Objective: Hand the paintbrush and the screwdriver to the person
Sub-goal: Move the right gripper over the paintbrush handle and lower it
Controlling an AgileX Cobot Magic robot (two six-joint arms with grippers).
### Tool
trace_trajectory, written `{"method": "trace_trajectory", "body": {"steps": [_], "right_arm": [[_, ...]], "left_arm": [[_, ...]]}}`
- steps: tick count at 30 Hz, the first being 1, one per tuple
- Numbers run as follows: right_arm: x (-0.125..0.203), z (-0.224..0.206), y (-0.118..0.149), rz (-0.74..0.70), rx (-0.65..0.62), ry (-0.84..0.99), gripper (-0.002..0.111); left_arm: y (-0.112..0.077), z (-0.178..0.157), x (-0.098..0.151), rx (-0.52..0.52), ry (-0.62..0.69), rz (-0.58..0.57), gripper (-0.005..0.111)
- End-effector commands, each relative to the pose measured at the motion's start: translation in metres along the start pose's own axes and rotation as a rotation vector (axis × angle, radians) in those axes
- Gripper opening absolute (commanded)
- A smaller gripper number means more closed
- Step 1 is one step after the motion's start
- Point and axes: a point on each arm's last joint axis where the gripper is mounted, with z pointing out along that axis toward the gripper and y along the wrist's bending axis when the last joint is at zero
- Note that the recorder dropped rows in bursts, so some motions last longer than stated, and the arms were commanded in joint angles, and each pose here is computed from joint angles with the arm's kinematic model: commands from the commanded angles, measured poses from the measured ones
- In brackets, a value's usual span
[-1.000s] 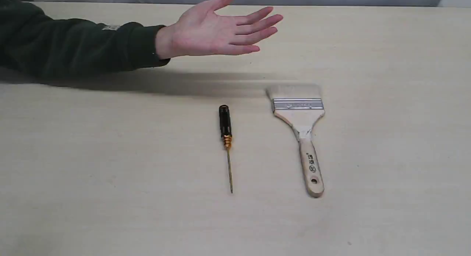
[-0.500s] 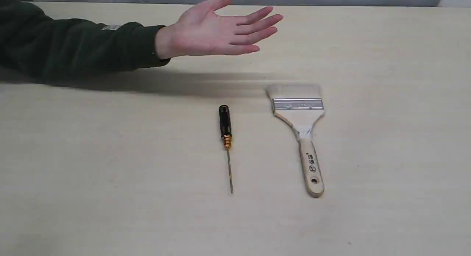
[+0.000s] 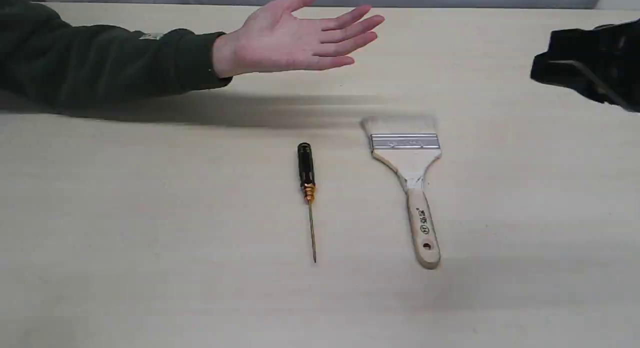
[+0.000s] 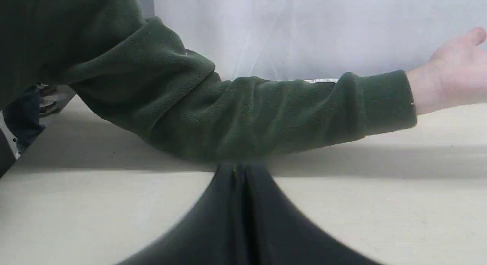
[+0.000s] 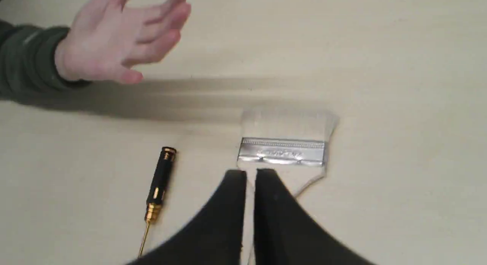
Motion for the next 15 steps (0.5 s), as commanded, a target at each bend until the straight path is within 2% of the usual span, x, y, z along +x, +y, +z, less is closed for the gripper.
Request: {"method": "trace_trajectory", "body": {"steps": [1,5,8,15], "right_arm": [[0.000,0.020,0.007,-0.039,-0.040,0.068,0.004],[0.003,0.042,0.024,-0.154,-0.056,0.071,0.004],[0.010,0.053,0.036,-0.185,-0.085,0.103,0.004],[0.023,0.079,0.031,-0.149,-0.081,0.217,0.005]], "left_arm": [[-0.001,0.000,0.000,0.008,-0.011,-0.006,0.000],[-0.001,0.000,0.000,0.008,-0.011,-0.006,0.000],[-0.001,0.000,0.000,0.008,-0.011,-0.006,0.000],[-0.001,0.000,-0.001,0.008,-0.013,-0.004,0.000]]}}
